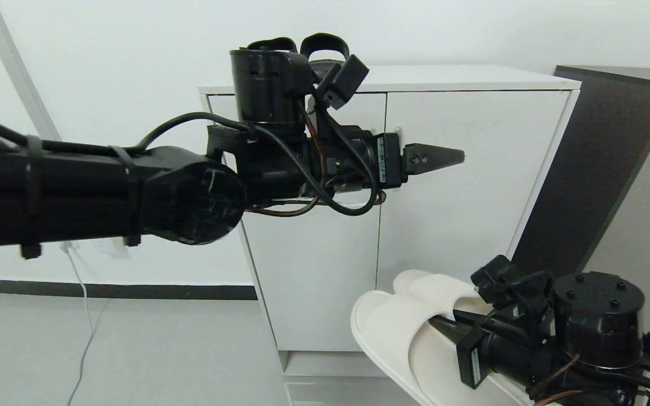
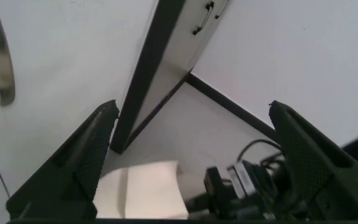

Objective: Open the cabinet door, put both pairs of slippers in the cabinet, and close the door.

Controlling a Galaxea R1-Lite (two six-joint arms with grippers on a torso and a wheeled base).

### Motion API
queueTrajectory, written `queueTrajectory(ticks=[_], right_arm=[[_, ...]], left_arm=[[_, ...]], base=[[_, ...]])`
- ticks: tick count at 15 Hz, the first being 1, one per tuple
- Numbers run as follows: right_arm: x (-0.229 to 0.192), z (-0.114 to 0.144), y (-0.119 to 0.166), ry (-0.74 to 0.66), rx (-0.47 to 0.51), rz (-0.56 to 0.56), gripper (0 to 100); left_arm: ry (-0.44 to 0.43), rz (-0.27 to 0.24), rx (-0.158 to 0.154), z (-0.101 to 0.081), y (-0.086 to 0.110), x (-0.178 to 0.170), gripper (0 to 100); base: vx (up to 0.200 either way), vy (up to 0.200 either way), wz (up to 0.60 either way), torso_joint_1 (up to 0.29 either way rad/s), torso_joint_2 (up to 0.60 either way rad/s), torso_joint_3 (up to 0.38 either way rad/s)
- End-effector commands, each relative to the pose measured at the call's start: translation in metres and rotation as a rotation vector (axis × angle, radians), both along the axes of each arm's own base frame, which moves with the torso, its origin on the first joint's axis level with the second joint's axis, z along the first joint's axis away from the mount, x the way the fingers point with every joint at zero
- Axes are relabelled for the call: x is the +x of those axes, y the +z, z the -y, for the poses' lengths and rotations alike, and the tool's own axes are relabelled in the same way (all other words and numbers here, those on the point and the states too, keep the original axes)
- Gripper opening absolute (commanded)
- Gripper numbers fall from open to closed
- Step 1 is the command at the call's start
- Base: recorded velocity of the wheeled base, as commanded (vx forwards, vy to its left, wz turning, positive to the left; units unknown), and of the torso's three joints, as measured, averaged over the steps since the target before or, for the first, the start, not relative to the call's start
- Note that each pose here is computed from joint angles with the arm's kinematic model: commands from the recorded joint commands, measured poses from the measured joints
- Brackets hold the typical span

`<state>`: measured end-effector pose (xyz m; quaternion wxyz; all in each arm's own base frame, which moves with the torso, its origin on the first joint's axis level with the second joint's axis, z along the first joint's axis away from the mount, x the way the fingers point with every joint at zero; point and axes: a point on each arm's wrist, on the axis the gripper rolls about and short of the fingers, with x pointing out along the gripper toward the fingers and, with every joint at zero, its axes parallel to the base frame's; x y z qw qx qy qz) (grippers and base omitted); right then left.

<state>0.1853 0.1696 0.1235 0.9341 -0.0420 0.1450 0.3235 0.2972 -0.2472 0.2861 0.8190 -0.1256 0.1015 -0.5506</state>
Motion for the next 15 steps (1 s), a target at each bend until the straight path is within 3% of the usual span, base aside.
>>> queueTrajectory(ticks=[1,5,8,15], right_arm=[[0.000,0.000,-0.001,0.001,-0.002,-0.003,0],[0.001,-0.001,-0.003,0.001,-0.007,-0.008,0],[0.001,-0.001,-0.003,0.001,-0.007,-0.008,0],[0.001,-0.001,-0.005,0.001,-0.012,-0.014,0]], left_arm=[[0.021,-0.017,0.012,0.011,-0.014,0.019,100],[0.122,-0.036,0.030,0.004,-0.010,0.040,100],[0.156,-0.026,0.022,0.001,-0.009,0.055,100],[0.212,-0.003,0.007,0.015,-0.019,0.082,100]], base=[[0.000,0.000,0.00,0.000,0.00,0.000],[0.000,0.000,0.00,0.000,0.00,0.000],[0.000,0.000,0.00,0.000,0.00,0.000],[0.000,0.000,0.00,0.000,0.00,0.000]])
